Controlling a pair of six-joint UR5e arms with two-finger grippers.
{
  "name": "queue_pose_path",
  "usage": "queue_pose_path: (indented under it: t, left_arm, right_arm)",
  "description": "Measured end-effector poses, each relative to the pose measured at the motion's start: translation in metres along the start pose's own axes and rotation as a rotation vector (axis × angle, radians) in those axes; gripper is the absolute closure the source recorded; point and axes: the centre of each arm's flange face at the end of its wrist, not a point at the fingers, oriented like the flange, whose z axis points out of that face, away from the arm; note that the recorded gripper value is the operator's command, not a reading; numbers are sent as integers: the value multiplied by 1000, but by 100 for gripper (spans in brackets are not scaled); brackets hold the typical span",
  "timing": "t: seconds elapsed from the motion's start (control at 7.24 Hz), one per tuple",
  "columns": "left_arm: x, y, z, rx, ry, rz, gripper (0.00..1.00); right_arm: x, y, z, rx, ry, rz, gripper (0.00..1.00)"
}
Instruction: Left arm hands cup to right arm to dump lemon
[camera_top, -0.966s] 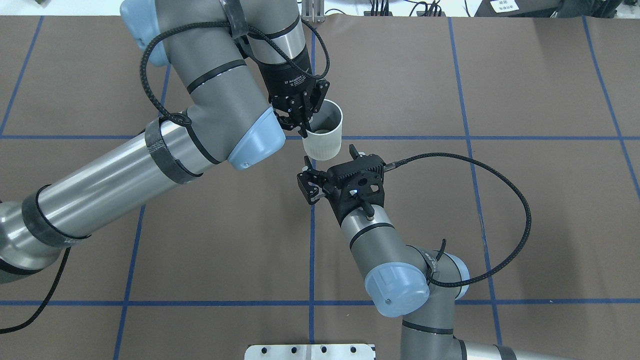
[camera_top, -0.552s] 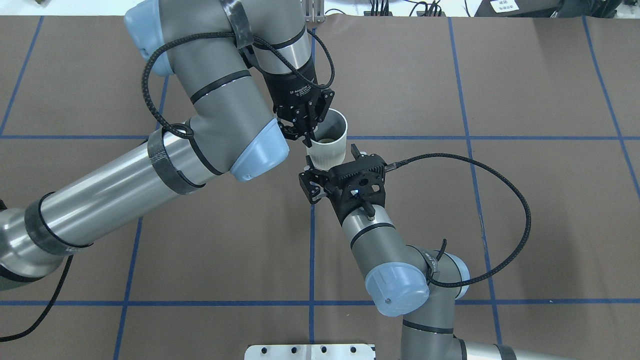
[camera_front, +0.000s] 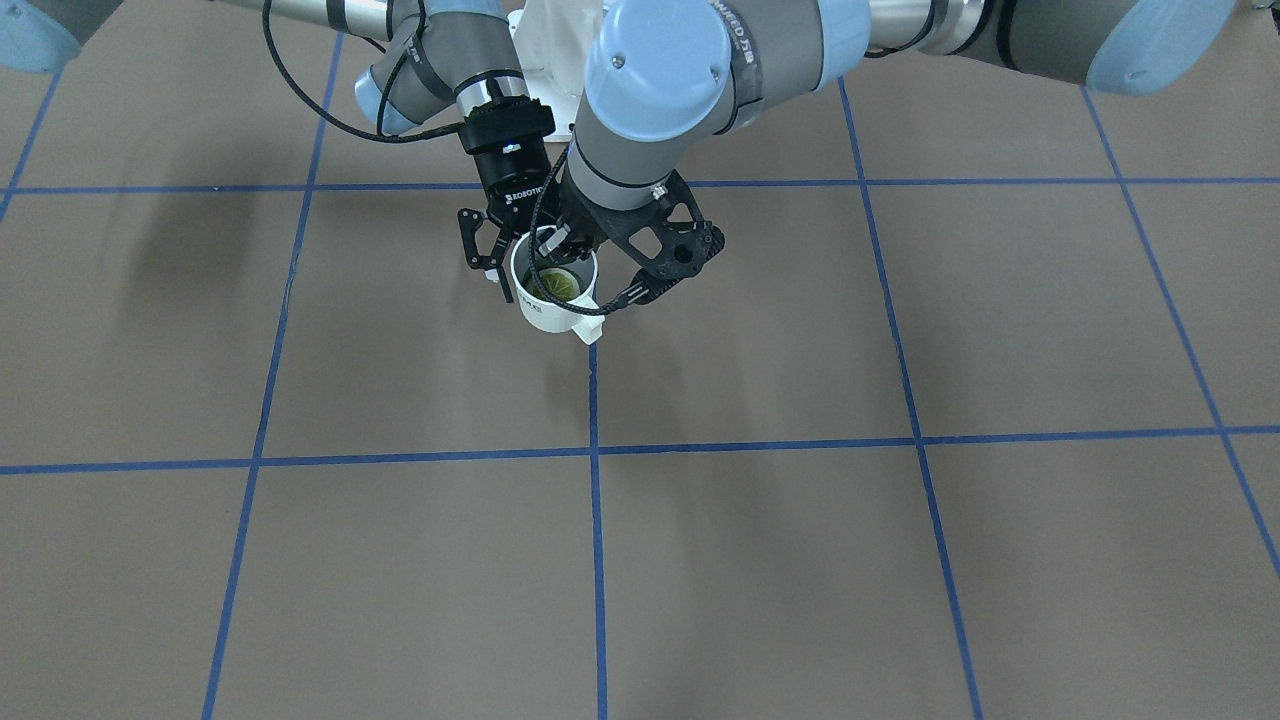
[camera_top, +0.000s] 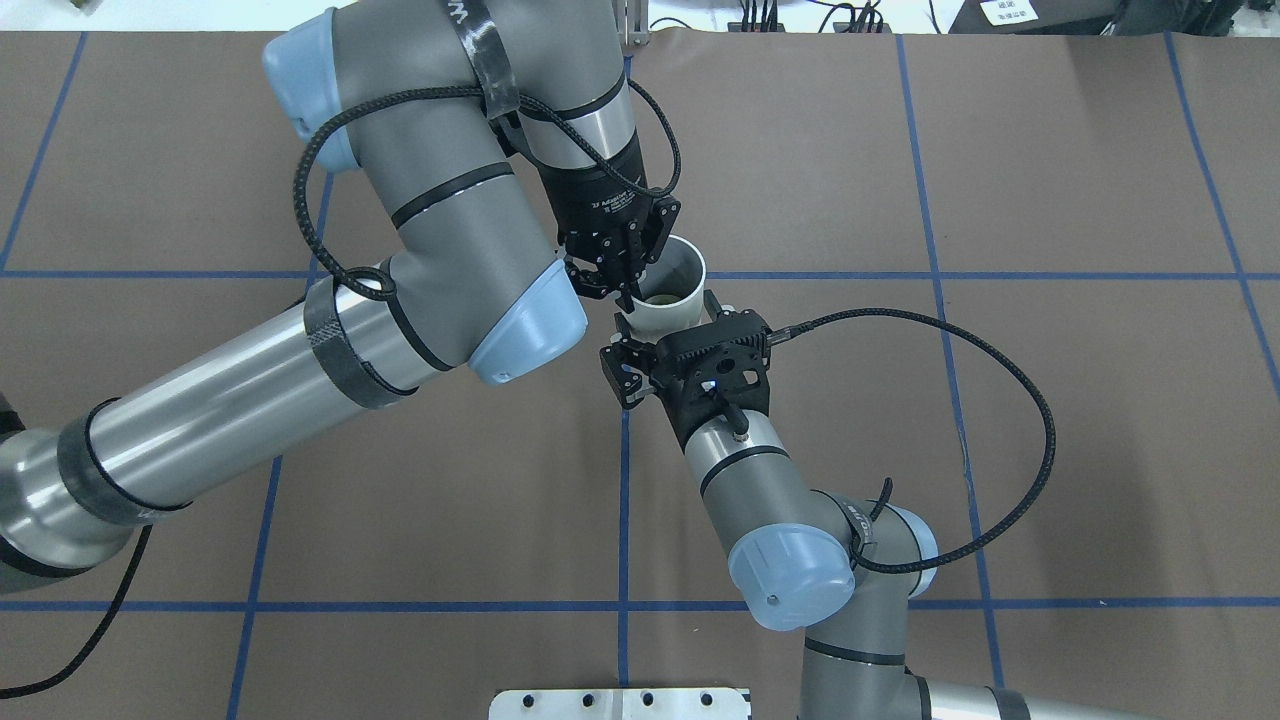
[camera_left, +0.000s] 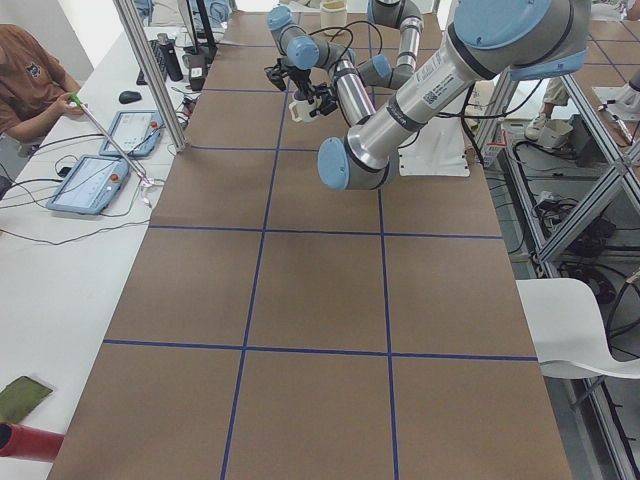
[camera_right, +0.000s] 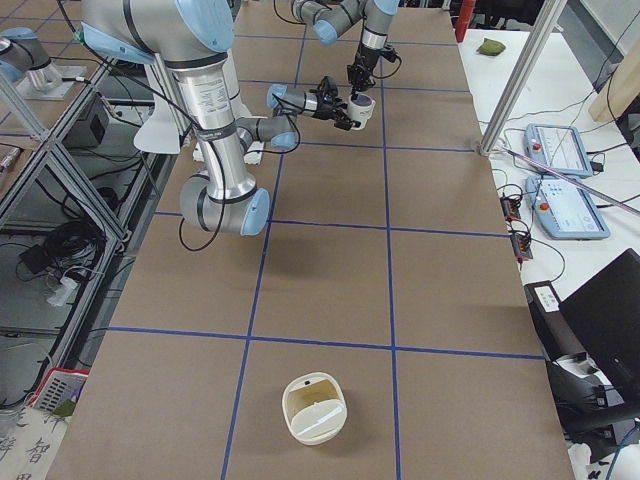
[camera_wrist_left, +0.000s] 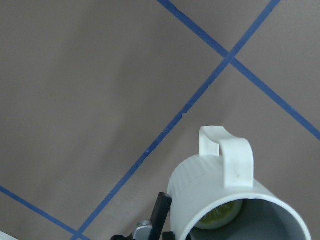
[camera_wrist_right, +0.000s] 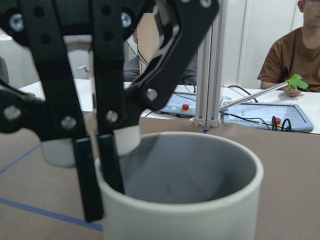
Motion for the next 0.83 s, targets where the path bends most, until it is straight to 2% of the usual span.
queue_pose_path:
  t: [0.28, 0.41, 0.55, 0.69, 0.83]
  left_arm:
    - [0, 2, -1, -5, 2, 3, 100]
    - [0, 3, -1, -7, 2, 4, 100]
    - [-1, 3, -1, -8, 2, 4, 100]
    - [-1, 3, -2, -8, 3, 5, 100]
    - [-1, 3, -2, -9, 2, 4, 1]
  right_arm:
    - [1, 3, 1, -3, 3, -5, 3]
    - [1, 4, 2, -4, 4, -7, 14]
    - [1, 4, 2, -4, 5, -7, 39]
    - [1, 4, 2, -5, 2, -6, 53]
    - [1, 4, 1, -6, -3, -2, 59]
